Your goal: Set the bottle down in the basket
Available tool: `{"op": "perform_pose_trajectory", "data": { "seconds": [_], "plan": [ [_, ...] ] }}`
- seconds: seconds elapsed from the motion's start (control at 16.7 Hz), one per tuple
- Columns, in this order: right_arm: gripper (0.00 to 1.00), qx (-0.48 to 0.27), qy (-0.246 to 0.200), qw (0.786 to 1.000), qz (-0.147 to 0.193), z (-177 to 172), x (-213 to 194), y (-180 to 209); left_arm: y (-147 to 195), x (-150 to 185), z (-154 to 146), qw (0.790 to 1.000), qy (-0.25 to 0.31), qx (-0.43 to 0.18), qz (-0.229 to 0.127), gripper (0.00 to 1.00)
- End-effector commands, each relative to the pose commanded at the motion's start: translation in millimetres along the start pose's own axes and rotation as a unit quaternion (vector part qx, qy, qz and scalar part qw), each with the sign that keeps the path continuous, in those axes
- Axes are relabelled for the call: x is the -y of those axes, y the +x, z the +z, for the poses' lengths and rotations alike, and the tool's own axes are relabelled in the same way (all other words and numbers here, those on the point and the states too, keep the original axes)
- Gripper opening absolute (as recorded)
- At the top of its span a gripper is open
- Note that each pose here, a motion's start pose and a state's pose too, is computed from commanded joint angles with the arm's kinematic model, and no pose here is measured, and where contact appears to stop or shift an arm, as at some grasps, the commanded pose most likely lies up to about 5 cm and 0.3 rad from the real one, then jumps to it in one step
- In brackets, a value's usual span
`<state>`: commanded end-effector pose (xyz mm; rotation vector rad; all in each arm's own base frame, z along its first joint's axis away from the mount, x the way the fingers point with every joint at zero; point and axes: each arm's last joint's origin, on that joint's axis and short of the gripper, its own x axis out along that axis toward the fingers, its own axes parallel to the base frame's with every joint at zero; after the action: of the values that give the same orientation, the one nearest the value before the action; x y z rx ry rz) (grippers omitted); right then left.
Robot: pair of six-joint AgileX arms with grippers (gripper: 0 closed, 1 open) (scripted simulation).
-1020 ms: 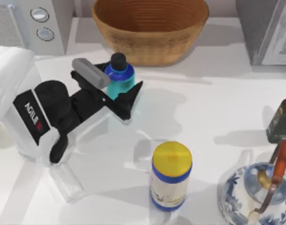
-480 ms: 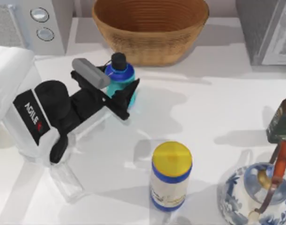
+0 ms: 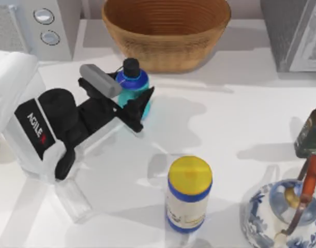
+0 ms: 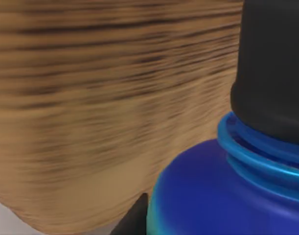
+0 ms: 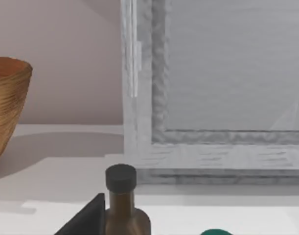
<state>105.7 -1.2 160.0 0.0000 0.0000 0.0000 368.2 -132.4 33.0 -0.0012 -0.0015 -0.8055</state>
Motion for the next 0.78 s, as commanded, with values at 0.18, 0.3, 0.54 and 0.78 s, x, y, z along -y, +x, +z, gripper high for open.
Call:
{"op": "perform_pose_trajectory", "data": {
  "seconds": [0.18, 0.3, 0.54, 0.78],
  "plan": [
    [1.0, 0.0, 0.0, 1.0, 0.0, 0.0, 0.0, 0.0, 0.0, 0.9, 1.3, 1.0, 0.001, 0.001, -0.001, 0.0],
    [1.0, 0.0, 0.0, 1.0, 0.0, 0.0, 0.0, 0.0, -1.3, 5.0, 9.5, 1.0, 0.003, 0.004, -0.011, 0.0],
    [1.0, 0.0, 0.0, 1.0, 0.0, 0.0, 0.0, 0.0, -20.1, 9.5, 42.8, 0.999, 0.011, 0.015, -0.032, 0.0],
    [1.0, 0.0, 0.0, 1.0, 0.0, 0.0, 0.0, 0.0, -63.0, 2.0, 73.5, 0.999, 0.011, 0.013, -0.027, 0.0]
  ]
}}
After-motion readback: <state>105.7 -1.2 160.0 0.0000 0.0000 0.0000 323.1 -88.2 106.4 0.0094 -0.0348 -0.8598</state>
